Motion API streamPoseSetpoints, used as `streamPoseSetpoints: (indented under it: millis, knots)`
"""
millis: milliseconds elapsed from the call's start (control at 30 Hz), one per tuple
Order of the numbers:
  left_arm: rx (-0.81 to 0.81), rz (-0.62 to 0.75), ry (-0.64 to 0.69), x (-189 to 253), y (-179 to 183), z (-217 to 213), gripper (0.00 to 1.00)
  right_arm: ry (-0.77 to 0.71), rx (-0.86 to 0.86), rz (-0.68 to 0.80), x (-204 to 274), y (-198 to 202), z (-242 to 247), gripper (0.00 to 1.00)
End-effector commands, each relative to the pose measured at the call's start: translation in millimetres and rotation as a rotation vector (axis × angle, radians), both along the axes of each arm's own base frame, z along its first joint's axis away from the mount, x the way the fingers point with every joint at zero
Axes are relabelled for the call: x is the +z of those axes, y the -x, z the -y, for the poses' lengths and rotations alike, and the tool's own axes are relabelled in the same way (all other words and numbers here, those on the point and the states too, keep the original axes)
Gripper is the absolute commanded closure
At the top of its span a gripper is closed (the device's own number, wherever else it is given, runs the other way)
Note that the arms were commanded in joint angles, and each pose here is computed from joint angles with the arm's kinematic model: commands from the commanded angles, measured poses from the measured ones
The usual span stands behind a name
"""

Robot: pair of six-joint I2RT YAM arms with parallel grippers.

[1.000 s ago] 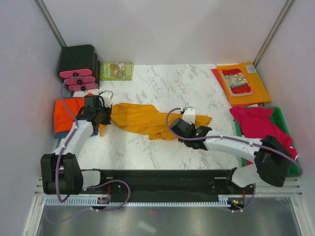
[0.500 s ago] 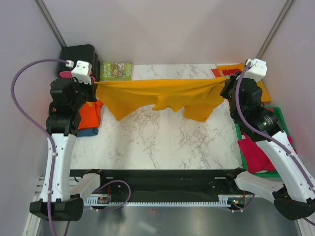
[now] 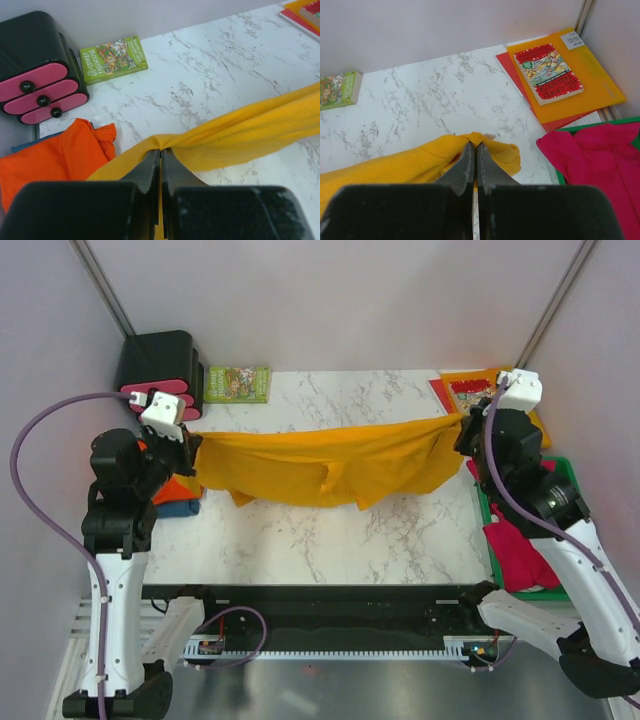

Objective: Fold and stack the t-shirts
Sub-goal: Flatten out the tshirt

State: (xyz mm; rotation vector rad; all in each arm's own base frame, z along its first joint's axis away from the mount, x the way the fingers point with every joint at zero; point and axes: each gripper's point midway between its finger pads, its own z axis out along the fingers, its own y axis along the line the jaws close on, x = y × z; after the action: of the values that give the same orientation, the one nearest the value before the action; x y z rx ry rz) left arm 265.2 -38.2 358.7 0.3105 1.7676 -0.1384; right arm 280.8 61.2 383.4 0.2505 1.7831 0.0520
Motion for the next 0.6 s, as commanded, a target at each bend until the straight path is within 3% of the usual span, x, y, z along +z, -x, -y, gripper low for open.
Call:
streamPoseSetpoints:
  millis: [0, 267, 467, 533, 567]
  knots:
    - [-0.036, -0.124, 0.035, -36.0, -35.9, 6.6, 0.98, 0.056, -0.031, -0.081, -34.0, -37.7, -8.0, 1.00]
    - [-0.003, -0.201, 0.000, -86.3, -125.1, -1.1, 0.98, -0.010, -0.155, -0.156, -87.2, -127.1, 7.9, 1.00]
    - [0.015, -0.286, -0.011, -128.9, -182.9, -4.8, 0.97, 0.039, -0.231, -0.213, -120.5, -185.0, 9.9, 1.00]
    - [-0.007, -0.305, -0.019, -139.1, -197.2, 7.6, 0.80, 0.046, -0.226, -0.221, -124.8, -193.8, 7.5, 0.88]
    - [0.001, -0.292, -0.017, -133.9, -203.8, 6.9, 0.71, 0.043, -0.210, -0.225, -126.4, -199.6, 3.2, 0.69]
